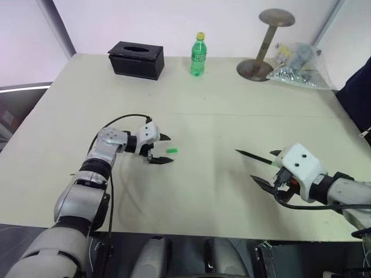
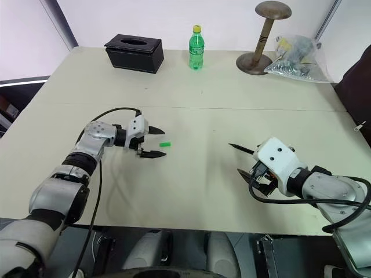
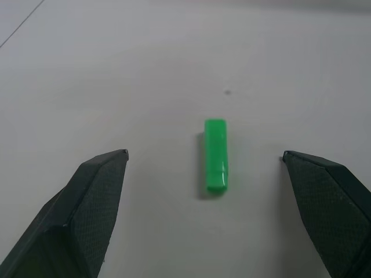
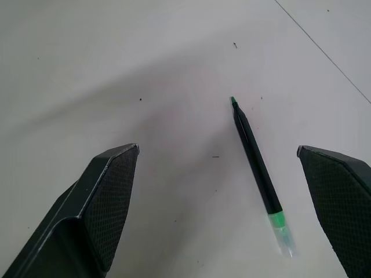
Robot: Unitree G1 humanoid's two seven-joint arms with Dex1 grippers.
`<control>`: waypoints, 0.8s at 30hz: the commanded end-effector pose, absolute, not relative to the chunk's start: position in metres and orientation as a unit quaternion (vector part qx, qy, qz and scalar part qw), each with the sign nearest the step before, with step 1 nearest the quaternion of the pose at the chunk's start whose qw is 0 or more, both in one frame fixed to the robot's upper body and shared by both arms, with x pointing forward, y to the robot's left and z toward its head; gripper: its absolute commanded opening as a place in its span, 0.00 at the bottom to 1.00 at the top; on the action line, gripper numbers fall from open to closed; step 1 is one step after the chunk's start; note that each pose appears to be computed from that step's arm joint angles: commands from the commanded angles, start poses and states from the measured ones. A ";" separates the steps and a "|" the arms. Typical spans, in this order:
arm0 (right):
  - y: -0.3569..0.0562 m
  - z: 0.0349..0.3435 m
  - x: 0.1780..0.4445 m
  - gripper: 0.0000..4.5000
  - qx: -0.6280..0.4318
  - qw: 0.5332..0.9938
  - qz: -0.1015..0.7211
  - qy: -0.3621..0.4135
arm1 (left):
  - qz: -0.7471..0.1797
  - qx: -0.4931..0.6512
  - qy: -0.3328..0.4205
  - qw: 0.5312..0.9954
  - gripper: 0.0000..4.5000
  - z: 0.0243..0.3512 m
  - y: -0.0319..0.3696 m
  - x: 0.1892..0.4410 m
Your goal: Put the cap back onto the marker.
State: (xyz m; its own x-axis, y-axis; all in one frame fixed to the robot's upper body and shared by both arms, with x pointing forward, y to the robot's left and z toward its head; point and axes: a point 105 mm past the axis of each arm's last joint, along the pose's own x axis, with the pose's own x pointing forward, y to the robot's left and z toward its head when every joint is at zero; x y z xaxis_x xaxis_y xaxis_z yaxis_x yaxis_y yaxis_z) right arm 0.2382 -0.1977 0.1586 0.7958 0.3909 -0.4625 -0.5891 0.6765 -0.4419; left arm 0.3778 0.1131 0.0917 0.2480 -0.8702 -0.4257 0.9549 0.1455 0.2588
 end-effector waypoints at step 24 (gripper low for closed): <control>-0.198 0.173 0.242 1.00 -0.319 0.896 0.274 0.144 | -0.596 0.247 0.105 0.757 0.01 0.085 0.122 0.377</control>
